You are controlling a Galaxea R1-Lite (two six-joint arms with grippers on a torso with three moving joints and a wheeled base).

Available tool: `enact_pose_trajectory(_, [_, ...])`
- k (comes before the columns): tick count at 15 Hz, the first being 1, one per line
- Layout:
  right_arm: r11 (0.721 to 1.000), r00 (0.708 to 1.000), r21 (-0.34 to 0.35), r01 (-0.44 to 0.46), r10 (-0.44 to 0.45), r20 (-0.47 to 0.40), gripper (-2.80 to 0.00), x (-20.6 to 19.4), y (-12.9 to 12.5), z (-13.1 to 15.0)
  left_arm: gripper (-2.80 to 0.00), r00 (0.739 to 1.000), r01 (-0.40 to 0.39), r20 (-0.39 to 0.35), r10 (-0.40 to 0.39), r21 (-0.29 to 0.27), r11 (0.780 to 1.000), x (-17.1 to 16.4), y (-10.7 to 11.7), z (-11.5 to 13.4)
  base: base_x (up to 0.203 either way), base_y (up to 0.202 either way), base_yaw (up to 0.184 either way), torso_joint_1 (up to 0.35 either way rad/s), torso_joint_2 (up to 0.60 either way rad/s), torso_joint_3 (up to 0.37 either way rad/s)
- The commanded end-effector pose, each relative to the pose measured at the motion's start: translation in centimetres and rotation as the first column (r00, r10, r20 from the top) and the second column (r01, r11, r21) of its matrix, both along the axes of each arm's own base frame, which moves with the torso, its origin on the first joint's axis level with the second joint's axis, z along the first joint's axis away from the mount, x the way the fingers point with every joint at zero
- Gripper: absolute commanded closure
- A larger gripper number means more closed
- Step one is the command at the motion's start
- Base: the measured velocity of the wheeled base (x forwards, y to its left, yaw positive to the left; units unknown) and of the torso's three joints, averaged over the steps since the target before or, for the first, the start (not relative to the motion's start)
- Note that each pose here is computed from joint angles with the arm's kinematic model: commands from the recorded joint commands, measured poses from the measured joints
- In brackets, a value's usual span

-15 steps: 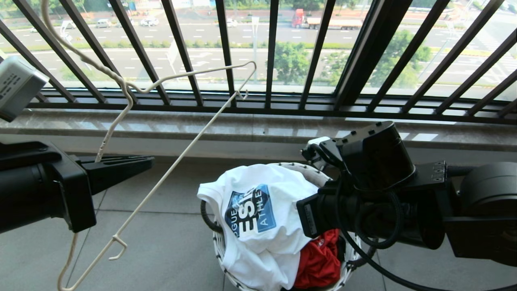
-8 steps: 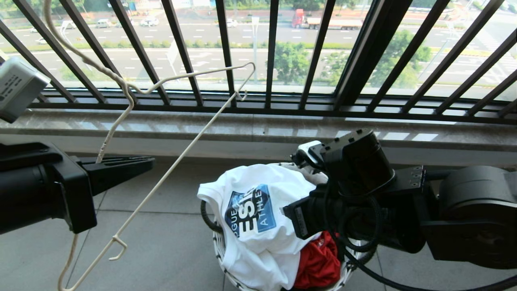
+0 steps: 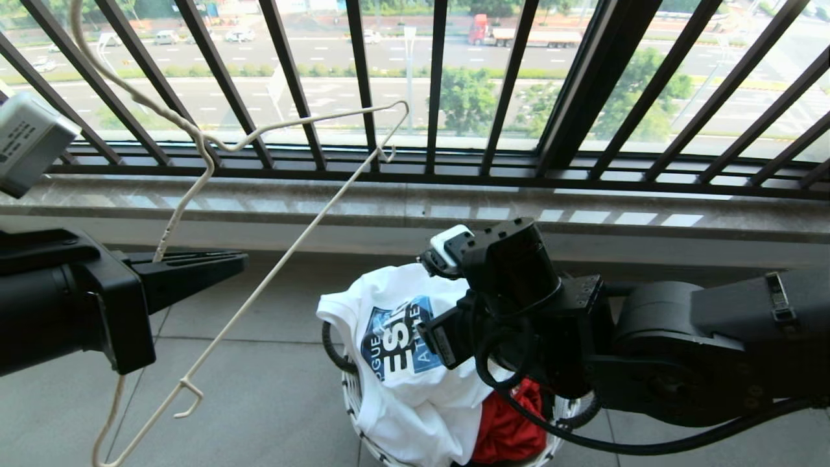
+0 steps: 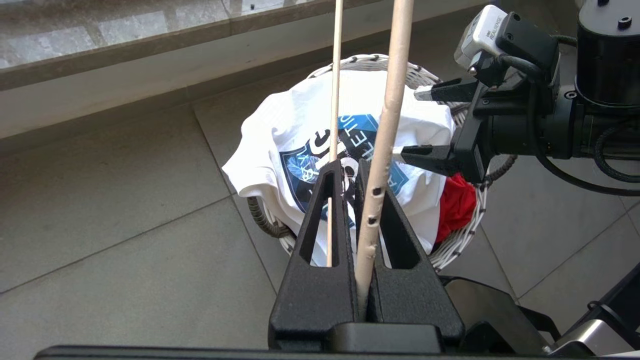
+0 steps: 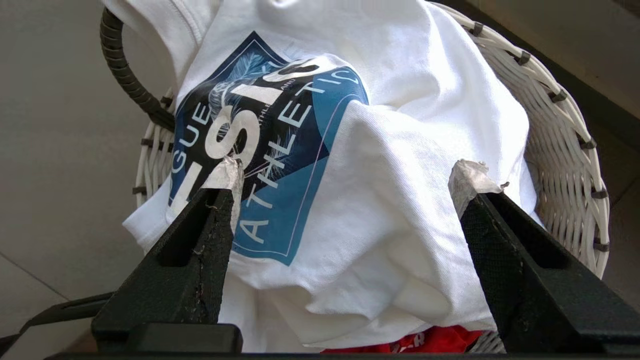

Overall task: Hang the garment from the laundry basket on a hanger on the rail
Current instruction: Pick up clothes from the basket

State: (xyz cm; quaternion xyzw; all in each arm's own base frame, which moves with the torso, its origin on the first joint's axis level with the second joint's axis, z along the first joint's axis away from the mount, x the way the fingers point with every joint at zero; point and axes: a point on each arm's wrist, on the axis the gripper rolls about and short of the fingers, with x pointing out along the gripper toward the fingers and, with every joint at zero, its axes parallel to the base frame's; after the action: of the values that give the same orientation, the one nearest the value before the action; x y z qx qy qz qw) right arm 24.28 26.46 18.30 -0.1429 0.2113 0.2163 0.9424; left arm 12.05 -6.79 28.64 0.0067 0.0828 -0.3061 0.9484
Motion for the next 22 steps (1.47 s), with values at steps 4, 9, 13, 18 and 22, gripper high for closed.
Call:
enact_pose_trajectory(4, [0.997,0.999,-0.075,-0.023,0.026,0.039,-2.8,1.6,0.9,-2.0,0.0,1.0,0.0,0.0,0.0,-0.001,1.0,0.0,0.0,0.0,0.0,0.0,0.0,0.0,0.0,0.0])
enact_pose_trajectory(9, [0.996,0.999,-0.085,-0.023,0.026,0.034,-2.8,2.7,1.0,-3.5,0.0,1.0,0.0,-0.001,0.0,0.002,1.0,0.1,0.0,0.0,0.0,0.0,0.0,0.0,0.0,0.0])
enact_pose_trajectory(13, [0.997,0.997,-0.079,-0.005,0.01,0.074,-2.8,4.3,1.1,-4.9,0.0,1.0,0.0,0.0,0.0,0.001,1.0,0.0,0.0,0.0,0.0,0.0,0.0,0.0,0.0,0.0])
enact_pose_trajectory(18, [0.996,0.998,-0.09,-0.014,0.019,0.057,0.0,4.3,1.1,-5.6,0.0,1.0,0.0,-0.001,0.0,0.002,1.0,0.1,0.0,0.0,0.0,0.0,0.0,0.0,0.0,0.0])
enact_pose_trajectory(22, [0.996,0.998,-0.084,-0.014,0.02,0.062,0.0,3.7,0.6,-5.0,0.0,1.0,0.002,-0.001,-0.002,0.002,1.0,0.1,-0.1,0.0,0.0,0.0,0.0,0.0,0.0,0.0])
